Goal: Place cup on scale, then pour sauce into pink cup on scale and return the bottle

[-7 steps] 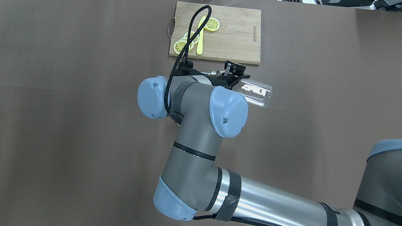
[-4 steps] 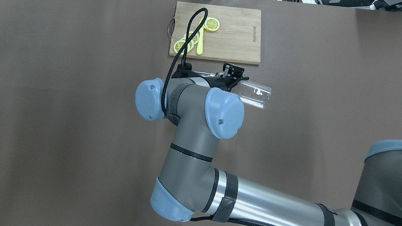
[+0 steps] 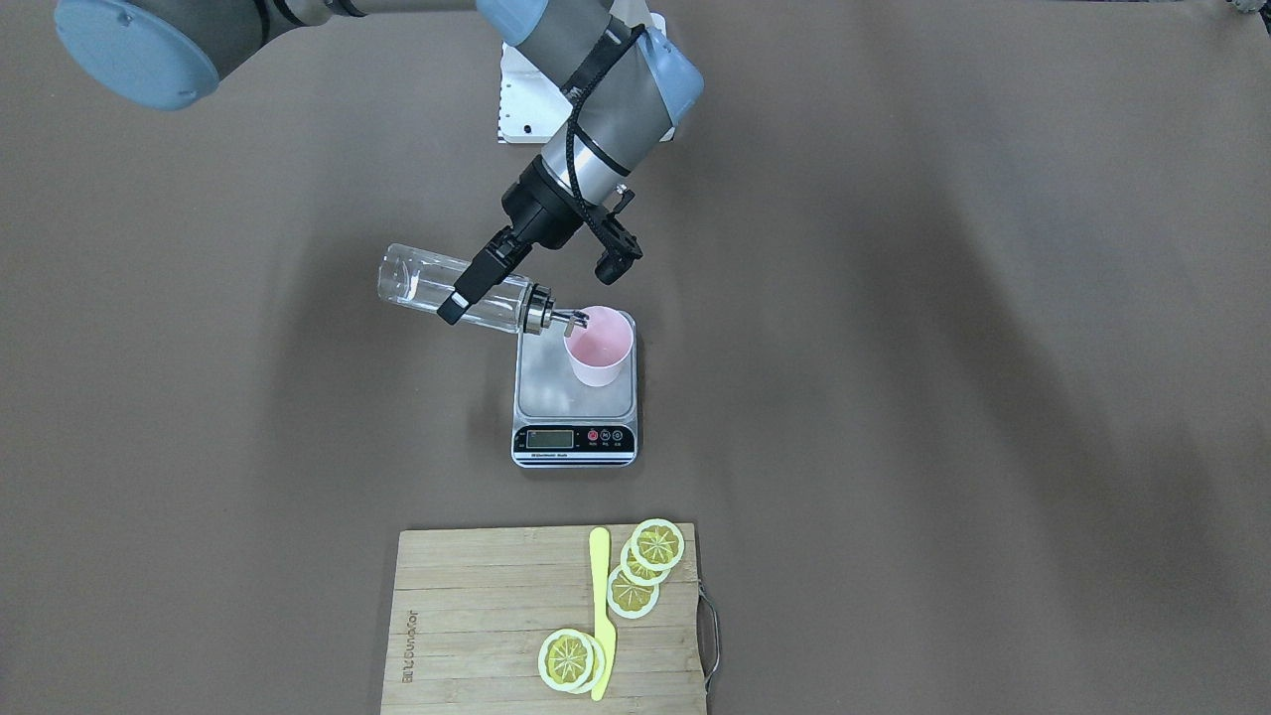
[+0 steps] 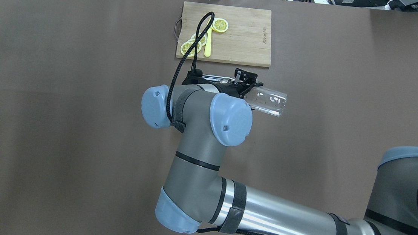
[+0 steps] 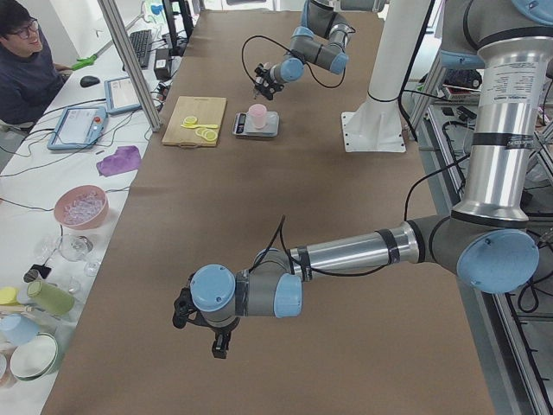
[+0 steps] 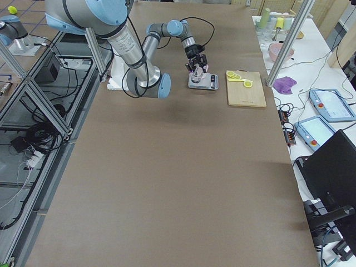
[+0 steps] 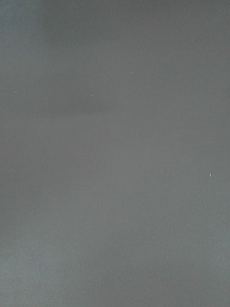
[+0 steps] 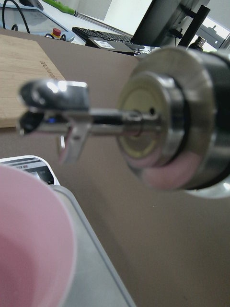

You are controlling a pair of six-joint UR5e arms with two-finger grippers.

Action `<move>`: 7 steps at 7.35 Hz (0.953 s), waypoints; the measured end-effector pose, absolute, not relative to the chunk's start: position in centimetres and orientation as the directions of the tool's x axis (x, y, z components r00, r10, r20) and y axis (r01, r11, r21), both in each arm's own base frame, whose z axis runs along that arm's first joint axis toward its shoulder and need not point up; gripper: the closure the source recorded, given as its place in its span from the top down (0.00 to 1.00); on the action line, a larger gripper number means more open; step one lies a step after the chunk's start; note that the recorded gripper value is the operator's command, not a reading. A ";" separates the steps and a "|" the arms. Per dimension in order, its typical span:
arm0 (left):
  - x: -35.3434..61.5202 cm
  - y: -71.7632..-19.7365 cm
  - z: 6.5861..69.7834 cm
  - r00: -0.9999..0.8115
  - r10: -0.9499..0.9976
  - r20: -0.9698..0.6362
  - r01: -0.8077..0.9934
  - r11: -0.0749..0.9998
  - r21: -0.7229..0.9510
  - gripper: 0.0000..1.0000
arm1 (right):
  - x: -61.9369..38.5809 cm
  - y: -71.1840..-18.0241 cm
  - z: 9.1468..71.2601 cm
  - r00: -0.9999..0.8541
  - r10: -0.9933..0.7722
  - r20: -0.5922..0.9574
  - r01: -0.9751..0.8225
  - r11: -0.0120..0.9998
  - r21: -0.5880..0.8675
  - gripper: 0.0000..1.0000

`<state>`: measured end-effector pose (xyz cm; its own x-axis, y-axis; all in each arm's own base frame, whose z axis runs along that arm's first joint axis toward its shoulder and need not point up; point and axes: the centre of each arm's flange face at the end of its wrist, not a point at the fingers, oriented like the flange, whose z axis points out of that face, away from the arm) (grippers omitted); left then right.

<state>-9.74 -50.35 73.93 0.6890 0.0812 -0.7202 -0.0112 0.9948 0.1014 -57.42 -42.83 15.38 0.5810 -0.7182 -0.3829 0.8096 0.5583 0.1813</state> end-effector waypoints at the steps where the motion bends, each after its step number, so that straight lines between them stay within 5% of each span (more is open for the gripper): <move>1: -9.7 -50.4 73.9 0.689 0.082 -0.720 -0.011 0.995 0.102 0.98 | -57.4 -42.7 15.4 0.575 -0.721 -0.386 0.813 0.558 0.170 0.00; 7: -9.7 -50.4 73.9 0.689 0.082 -0.720 -0.012 0.995 0.102 0.98 | -57.5 -42.1 15.3 0.560 -0.729 -0.394 0.821 0.552 0.146 0.00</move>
<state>-9.74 -50.35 73.92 0.6889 0.0820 -0.7202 -0.0116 0.9947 0.1021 -57.51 -42.10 15.26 0.5601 -0.7290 -0.3935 0.8209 0.5520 0.1459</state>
